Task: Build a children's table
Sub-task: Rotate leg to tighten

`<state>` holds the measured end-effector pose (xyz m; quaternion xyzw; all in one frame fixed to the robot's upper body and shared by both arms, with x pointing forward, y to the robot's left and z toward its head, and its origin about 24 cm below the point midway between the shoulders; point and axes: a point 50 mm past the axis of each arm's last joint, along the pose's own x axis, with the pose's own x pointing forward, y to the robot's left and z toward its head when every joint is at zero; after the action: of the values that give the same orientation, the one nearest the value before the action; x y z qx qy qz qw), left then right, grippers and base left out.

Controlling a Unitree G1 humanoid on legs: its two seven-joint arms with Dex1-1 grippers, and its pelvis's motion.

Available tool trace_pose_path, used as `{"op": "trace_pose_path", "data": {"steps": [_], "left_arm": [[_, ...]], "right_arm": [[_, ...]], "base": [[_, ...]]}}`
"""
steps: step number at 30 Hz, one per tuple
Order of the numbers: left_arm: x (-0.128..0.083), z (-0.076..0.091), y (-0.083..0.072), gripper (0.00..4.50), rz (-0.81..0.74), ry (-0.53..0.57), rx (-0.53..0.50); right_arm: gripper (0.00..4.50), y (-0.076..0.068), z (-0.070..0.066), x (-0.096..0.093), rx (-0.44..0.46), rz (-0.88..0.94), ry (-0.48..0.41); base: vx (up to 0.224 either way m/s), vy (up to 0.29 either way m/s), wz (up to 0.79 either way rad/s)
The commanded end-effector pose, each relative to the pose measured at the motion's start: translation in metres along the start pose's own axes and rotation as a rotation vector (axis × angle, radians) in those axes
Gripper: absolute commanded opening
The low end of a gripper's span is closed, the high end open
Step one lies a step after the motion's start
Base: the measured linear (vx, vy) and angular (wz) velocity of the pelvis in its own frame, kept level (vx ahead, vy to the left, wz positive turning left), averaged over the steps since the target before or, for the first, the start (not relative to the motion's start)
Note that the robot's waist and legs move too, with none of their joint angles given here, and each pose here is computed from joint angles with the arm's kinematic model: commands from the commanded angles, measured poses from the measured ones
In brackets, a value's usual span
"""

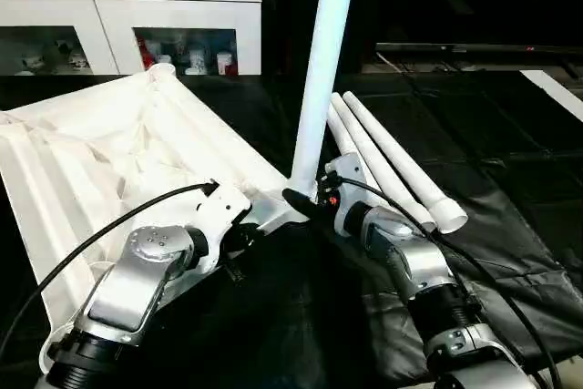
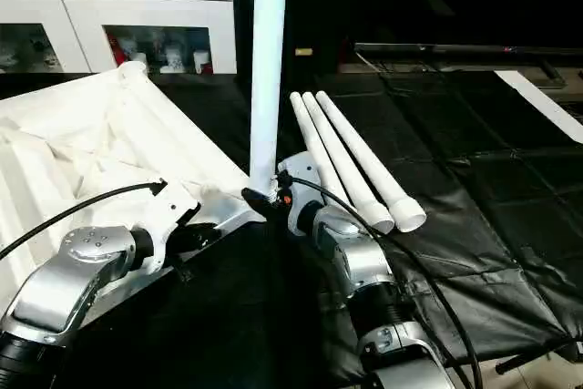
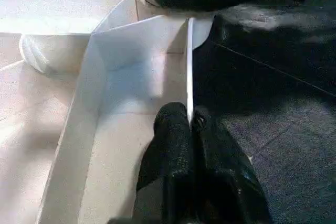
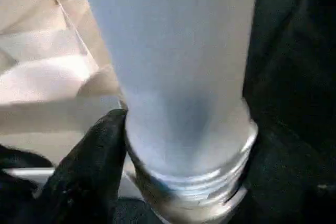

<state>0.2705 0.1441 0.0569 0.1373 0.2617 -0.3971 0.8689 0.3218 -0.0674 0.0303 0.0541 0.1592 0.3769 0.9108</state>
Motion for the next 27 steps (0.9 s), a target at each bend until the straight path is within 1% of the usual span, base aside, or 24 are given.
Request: {"op": "trace_pose_path", "data": {"steps": [1,3,4,6,7,8,10,11,13,15,16,17,18,19,21,23,25,27], "left_arm": [[0.006,0.009,-0.007,0.0,-0.067,-0.03,0.03],[0.006,0.009,-0.007,0.0,-0.068,-0.03,0.031],[0.005,0.007,-0.003,0.0,-0.081,-0.015,0.049],[0.005,0.006,0.0,0.0,-0.096,-0.004,0.068],[0.004,0.006,0.0,0.0,-0.101,-0.002,0.076],[0.004,0.006,0.0,0.0,-0.101,-0.002,0.076],[0.004,0.006,0.0,0.0,-0.104,-0.001,0.08],[0.001,0.003,0.005,0.0,-0.174,0.021,0.144],[-0.002,-0.001,0.009,0.0,-0.238,0.049,0.195],[-0.004,-0.002,0.01,0.0,-0.284,0.06,0.238],[-0.004,-0.002,0.01,0.0,-0.284,0.06,0.238],[-0.006,-0.004,0.011,0.0,-0.335,0.073,0.272],[-0.007,-0.005,0.012,0.0,-0.352,0.081,0.282],[-0.007,-0.005,0.012,0.0,-0.352,0.081,0.282],[-0.009,-0.007,0.013,0.0,-0.403,0.107,0.312],[-0.011,-0.008,0.013,0.0,-0.454,0.125,0.339],[-0.011,-0.008,0.014,0.0,-0.481,0.129,0.353],[-0.012,-0.009,0.013,0.0,-0.557,0.14,0.386]], "right_arm": [[3.8,0.01,-0.01,0.004,0.011,0.053,0.044],[3.98,0.009,-0.009,0.004,0.009,0.054,0.042],[4.07,0.005,-0.01,-0.005,-0.016,0.076,0.028],[4.33,0.002,-0.01,-0.013,-0.036,0.101,0.022],[4.33,0.001,-0.01,-0.015,-0.039,0.107,0.022],[4.47,0.001,-0.01,-0.015,-0.039,0.108,0.022],[4.47,0.001,-0.01,-0.015,-0.04,0.109,0.022],[4.47,-0.011,0.0,-0.033,-0.086,0.131,-0.018],[4.47,-0.018,0.009,-0.048,-0.138,0.179,-0.036],[4.47,-0.021,0.012,-0.057,-0.178,0.216,-0.026],[4.47,-0.021,0.012,-0.057,-0.178,0.216,-0.026],[4.47,-0.022,0.014,-0.066,-0.214,0.272,-0.001],[4.47,-0.022,0.015,-0.07,-0.23,0.297,0.012],[4.47,-0.022,0.015,-0.07,-0.23,0.297,0.012],[4.47,-0.023,0.017,-0.079,-0.252,0.354,0.039],[4.47,-0.023,0.021,-0.087,-0.256,0.407,0.055],[4.47,-0.022,0.022,-0.089,-0.26,0.432,0.064],[4.47,-0.02,0.022,-0.093,-0.289,0.501,0.109]], "base": [[0.0,0.0,0.0],[0.0,0.0,0.0],[0.0,0.0,0.0],[0.0,0.0,0.0],[0.0,0.0,0.0],[0.0,0.0,0.0],[0.0,0.0,0.0],[0.0,0.0,0.0],[0.0,0.0,0.0],[0.0,0.0,0.0],[0.0,0.0,0.0],[0.0,0.0,0.0],[0.0,0.0,0.0],[0.0,0.0,0.0],[0.0,0.0,0.0],[0.0,0.0,0.0],[0.0,0.0,0.0],[0.0,0.0,0.0]]}}
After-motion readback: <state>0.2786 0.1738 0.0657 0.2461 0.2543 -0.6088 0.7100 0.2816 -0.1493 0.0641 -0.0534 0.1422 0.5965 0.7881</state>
